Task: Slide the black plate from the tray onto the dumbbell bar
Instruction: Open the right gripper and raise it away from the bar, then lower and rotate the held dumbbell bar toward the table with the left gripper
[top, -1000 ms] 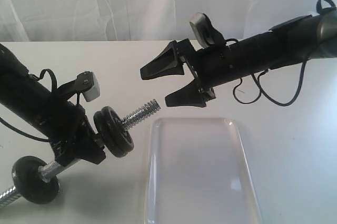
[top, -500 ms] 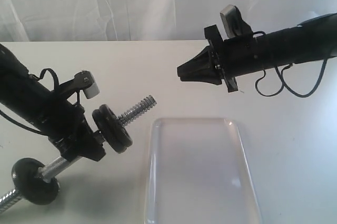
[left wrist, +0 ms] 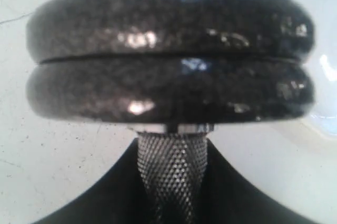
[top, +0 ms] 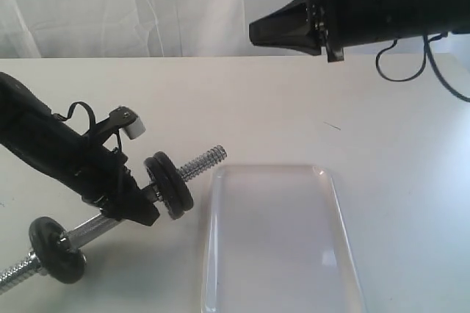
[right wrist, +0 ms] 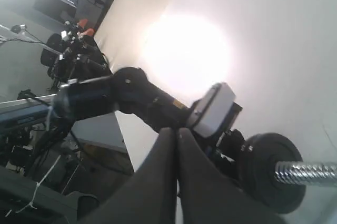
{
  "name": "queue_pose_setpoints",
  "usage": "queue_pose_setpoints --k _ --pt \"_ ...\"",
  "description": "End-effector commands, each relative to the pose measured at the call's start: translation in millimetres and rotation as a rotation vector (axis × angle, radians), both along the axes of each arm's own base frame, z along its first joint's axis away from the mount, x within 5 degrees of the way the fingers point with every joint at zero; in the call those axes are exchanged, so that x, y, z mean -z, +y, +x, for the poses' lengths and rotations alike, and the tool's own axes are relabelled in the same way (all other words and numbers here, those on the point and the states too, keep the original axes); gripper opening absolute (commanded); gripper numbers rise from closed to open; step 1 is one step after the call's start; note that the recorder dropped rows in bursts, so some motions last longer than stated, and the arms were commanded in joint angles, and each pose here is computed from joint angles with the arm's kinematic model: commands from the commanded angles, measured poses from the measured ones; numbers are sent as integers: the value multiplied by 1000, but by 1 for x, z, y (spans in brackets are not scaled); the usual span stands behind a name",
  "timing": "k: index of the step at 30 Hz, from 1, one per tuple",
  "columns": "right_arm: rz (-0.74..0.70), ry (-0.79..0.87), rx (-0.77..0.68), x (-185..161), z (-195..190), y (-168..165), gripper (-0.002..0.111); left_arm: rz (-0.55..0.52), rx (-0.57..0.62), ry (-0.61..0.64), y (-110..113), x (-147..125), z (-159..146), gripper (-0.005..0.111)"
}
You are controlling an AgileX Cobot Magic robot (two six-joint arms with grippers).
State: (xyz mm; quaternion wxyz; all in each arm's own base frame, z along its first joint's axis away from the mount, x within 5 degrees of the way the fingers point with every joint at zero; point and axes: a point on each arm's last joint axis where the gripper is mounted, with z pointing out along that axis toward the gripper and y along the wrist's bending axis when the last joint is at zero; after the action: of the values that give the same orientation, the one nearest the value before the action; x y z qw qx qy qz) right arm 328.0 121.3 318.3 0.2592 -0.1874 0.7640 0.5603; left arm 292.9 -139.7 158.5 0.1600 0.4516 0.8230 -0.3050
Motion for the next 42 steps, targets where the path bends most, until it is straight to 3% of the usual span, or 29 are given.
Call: queue_pose_setpoints --k 1,16,29,36,42 --pt "15 -113 -3 -31 -18 -5 0 -156 -41 57 -12 -21 1 0" --pt "45 -247 -173 -81 -84 36 0 -89 -30 61 -8 -10 1 0" --pt "45 -256 -207 -83 -92 43 0 -57 7 59 -6 -8 -1 0" --pt "45 -256 -207 -83 -92 43 0 -43 15 52 -5 -8 -1 25" --pt "45 -256 -207 -83 -92 43 0 -16 26 56 -3 -6 -2 36"
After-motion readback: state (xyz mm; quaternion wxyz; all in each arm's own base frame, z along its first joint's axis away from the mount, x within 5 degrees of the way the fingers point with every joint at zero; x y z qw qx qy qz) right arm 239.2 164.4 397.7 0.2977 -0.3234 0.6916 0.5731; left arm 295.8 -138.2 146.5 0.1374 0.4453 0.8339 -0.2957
